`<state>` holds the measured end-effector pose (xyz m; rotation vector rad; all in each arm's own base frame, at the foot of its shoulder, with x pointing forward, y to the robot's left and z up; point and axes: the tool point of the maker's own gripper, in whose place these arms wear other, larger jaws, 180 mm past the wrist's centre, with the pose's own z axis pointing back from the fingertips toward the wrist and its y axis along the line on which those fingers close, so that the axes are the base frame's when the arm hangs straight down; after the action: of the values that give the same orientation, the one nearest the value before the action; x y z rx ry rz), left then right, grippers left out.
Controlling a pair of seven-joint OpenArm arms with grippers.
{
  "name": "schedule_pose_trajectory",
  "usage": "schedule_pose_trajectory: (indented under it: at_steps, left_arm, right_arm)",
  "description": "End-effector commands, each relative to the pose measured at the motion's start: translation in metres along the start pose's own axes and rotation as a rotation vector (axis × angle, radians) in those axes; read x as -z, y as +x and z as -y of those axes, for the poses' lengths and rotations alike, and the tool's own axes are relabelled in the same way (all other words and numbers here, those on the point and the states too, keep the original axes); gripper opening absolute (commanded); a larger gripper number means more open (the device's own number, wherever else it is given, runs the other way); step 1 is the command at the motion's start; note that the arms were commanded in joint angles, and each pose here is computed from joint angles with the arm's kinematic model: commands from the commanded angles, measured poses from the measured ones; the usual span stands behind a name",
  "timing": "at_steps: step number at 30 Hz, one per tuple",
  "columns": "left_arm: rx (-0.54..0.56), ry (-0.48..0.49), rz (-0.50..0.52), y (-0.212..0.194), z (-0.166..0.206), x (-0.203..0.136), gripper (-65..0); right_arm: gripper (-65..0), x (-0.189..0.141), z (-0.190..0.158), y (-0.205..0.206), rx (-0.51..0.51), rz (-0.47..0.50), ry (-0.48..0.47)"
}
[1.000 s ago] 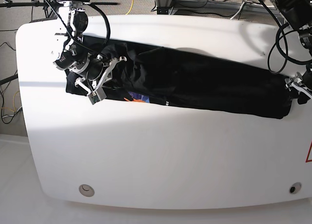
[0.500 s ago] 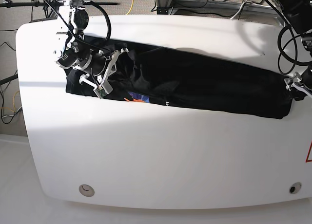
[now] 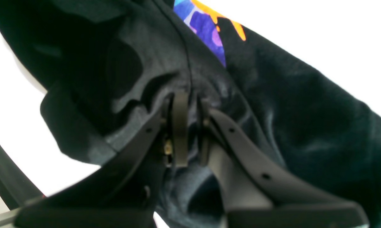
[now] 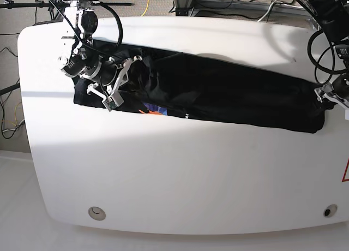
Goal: Fold the T-shirt properly
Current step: 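Hold the strip end with the right gripper while the left gripper grips its end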
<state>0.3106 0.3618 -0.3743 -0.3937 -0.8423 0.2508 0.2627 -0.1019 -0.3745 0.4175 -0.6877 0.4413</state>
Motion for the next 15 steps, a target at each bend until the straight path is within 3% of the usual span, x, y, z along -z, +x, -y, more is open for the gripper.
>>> schedule_pose_trajectory:
  at_steps: [1,15]
  left_arm:
    - [0.032,0.009,0.04,0.018,-0.003,-0.007,-15.5]
    - [0.087,0.107,-0.017,0.008,-0.026,-0.016,-15.0]
  right_arm:
    - [-60.0,-0.003,0.002,0.013,-0.012,0.043,-0.002]
    - [-59.9,0.0,0.003,0.01,-0.002,0.036,0.001]
